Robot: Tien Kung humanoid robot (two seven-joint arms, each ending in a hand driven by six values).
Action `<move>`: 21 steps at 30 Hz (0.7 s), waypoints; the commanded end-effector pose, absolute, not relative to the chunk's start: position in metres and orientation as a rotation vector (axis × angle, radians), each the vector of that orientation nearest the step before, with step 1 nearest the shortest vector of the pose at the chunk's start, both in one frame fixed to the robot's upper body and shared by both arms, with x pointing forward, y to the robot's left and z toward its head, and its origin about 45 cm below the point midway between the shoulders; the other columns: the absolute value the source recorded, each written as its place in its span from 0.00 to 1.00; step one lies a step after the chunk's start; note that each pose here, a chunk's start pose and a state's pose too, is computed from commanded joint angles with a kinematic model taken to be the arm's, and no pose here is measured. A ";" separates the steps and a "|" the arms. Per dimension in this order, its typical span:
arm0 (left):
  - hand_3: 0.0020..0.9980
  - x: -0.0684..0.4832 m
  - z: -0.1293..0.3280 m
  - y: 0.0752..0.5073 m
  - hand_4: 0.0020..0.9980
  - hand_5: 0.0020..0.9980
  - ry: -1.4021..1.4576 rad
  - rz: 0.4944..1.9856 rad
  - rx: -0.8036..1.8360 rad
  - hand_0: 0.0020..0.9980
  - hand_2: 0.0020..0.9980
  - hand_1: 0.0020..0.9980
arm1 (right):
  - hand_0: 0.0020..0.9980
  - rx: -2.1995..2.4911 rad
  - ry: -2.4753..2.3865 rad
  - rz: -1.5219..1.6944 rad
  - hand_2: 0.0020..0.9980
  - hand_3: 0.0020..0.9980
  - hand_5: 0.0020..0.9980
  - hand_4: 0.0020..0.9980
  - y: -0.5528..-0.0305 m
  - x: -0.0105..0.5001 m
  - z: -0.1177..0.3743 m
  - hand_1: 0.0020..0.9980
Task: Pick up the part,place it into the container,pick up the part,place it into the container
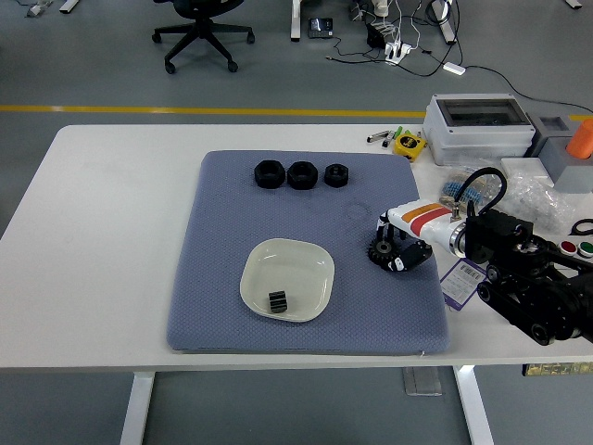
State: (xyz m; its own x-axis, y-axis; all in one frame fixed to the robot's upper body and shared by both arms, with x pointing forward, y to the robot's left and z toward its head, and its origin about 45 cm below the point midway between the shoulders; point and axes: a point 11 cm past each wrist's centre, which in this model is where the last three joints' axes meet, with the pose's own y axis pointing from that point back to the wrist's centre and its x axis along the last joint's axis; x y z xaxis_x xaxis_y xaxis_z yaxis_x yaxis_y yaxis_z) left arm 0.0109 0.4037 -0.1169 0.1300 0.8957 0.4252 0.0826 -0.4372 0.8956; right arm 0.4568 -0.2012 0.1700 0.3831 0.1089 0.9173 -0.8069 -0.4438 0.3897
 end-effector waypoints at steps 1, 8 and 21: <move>0.71 0.010 -0.117 0.404 0.73 0.70 0.961 1.387 1.669 0.58 0.62 0.59 | 0.20 1.698 -0.627 1.211 0.43 0.44 0.25 0.65 -0.202 0.457 0.170 0.36; 0.71 0.008 -0.117 0.404 0.73 0.70 0.965 1.383 1.676 0.58 0.62 0.59 | 0.09 1.696 -0.656 1.211 0.31 0.33 0.27 0.67 -0.204 0.457 0.176 0.19; 0.71 0.011 -0.117 0.404 0.73 0.70 0.961 1.389 1.666 0.58 0.62 0.59 | 0.03 1.732 -0.705 1.240 0.21 0.24 0.29 0.68 -0.198 0.456 0.192 0.09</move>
